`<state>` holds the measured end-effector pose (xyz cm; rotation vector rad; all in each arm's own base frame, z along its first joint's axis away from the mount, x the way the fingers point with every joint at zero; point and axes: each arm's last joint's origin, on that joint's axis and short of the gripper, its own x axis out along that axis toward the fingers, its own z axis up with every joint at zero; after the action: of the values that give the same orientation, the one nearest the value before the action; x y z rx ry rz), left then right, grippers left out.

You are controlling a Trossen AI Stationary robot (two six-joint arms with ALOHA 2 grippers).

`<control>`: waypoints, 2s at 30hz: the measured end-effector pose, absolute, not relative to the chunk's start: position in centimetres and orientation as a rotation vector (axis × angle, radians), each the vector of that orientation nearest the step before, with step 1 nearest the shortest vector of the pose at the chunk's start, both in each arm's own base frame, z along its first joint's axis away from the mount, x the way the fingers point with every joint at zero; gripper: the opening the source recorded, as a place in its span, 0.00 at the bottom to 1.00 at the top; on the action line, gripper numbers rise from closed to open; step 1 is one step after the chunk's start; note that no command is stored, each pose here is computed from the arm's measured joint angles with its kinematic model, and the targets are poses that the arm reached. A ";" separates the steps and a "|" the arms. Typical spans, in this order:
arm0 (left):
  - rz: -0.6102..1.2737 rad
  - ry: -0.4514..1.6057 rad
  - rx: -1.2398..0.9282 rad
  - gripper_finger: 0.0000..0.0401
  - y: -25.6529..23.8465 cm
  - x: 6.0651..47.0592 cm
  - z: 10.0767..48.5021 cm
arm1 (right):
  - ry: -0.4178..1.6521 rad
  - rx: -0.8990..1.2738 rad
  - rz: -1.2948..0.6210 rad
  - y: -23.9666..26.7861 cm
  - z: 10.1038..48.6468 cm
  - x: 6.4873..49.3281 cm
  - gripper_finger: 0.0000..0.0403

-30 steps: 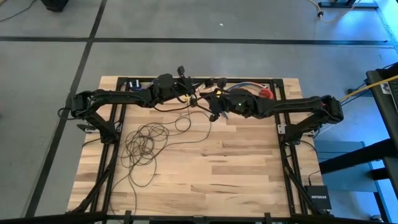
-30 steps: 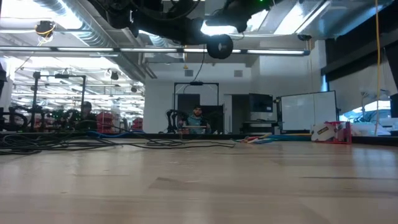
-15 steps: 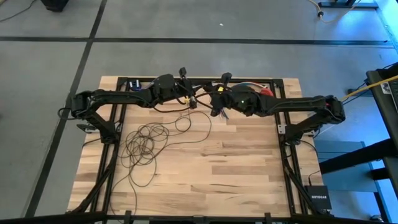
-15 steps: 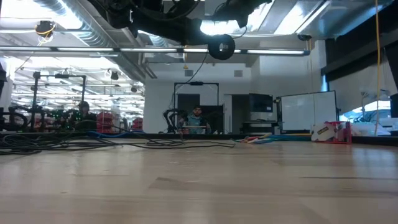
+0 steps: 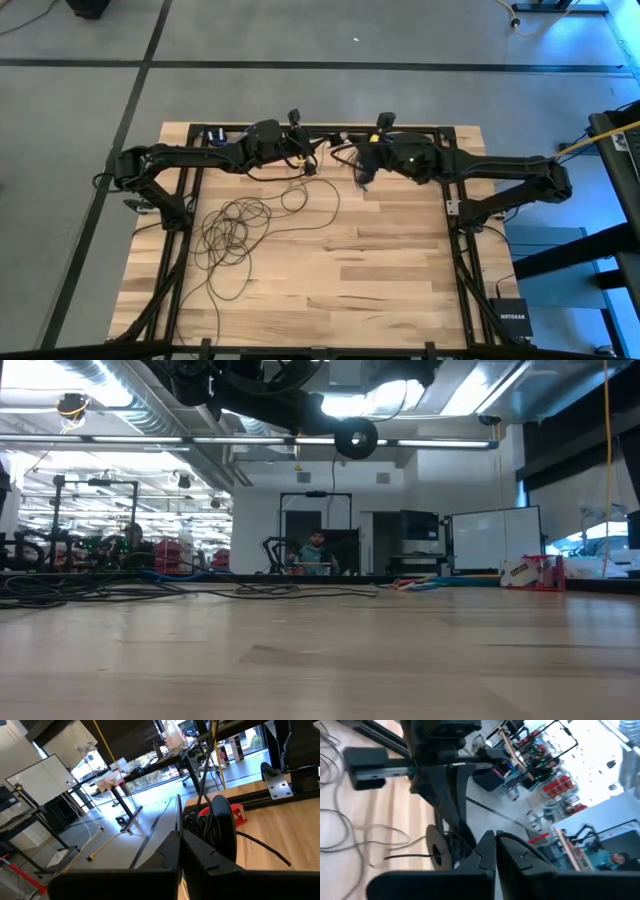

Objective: Coiling cords

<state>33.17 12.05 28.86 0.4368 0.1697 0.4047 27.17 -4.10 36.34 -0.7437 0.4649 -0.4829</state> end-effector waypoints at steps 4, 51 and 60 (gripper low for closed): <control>0.405 0.170 0.437 0.00 12.0 33.2 28.9 | 0.460 -0.713 -0.461 -4.0 36.6 26.4 0.01; 0.297 0.130 0.384 0.00 11.8 33.1 29.0 | 0.741 -0.607 -0.172 -5.0 34.2 23.5 0.01; 0.213 0.022 0.294 0.00 10.8 32.6 30.8 | 0.815 -0.471 -0.136 -6.4 29.8 23.1 0.01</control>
<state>32.57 10.84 30.79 0.2943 0.0219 0.2132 23.13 -6.39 29.75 -0.4711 0.8150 -0.1355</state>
